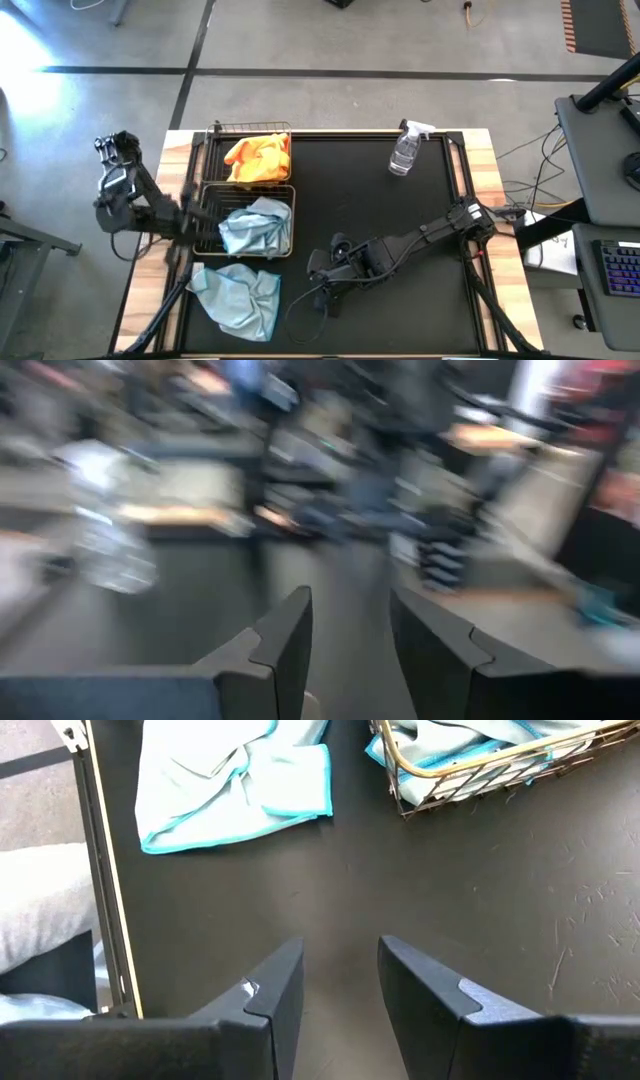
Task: Sort microfiber towel by color & place in baskets
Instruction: Put the blue towel into the bottom wire basket
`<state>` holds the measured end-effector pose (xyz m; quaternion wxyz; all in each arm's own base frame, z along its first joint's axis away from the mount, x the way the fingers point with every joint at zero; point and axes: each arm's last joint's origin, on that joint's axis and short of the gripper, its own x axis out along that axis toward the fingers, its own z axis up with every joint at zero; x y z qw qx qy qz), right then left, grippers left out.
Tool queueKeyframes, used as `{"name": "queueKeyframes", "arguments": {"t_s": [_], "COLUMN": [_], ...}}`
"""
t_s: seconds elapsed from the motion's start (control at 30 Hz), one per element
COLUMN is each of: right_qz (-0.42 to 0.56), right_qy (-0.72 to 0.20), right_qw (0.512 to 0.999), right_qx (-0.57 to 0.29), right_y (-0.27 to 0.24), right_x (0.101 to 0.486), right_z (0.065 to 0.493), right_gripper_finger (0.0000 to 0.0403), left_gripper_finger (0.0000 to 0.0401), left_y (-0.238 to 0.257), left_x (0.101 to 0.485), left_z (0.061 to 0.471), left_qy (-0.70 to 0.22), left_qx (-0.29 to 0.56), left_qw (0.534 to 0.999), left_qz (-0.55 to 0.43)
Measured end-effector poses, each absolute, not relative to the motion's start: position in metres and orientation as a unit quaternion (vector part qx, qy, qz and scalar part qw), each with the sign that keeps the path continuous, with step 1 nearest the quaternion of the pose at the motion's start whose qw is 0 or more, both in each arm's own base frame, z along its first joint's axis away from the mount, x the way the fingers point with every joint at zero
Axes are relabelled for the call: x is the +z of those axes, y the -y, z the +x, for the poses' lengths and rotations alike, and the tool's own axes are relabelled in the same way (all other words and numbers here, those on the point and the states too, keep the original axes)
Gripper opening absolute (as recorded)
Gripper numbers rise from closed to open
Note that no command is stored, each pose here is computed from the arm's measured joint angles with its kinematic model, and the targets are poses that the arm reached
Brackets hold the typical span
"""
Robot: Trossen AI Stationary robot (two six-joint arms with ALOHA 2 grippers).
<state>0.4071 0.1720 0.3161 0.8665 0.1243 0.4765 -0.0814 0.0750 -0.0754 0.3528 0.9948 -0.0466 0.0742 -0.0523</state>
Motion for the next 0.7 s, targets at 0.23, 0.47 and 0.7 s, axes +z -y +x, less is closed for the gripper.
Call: {"name": "queueKeyframes", "arguments": {"t_s": [0.23, 0.47, 0.7], "right_qz": [0.124, 0.126, 0.135], "right_qy": [-0.476, -0.475, -0.475], "right_qw": [0.867, 0.867, 0.865], "right_qx": [-0.081, -0.082, -0.087], "right_y": [-0.172, -0.172, -0.172], "right_x": [0.316, 0.316, 0.316], "right_z": [0.407, 0.407, 0.407], "right_gripper_finger": [0.0123, 0.0123, 0.0123], "left_gripper_finger": [0.0111, 0.0107, 0.0106], "left_y": [0.11, 0.132, 0.143], "left_x": [0.337, 0.318, 0.3], "left_z": [0.085, 0.096, 0.101], "left_qy": [-0.179, -0.261, -0.334], "left_qx": [-0.255, -0.286, -0.267], "left_qw": [0.949, 0.922, 0.904], "left_qz": [-0.055, -0.013, -0.016]}}
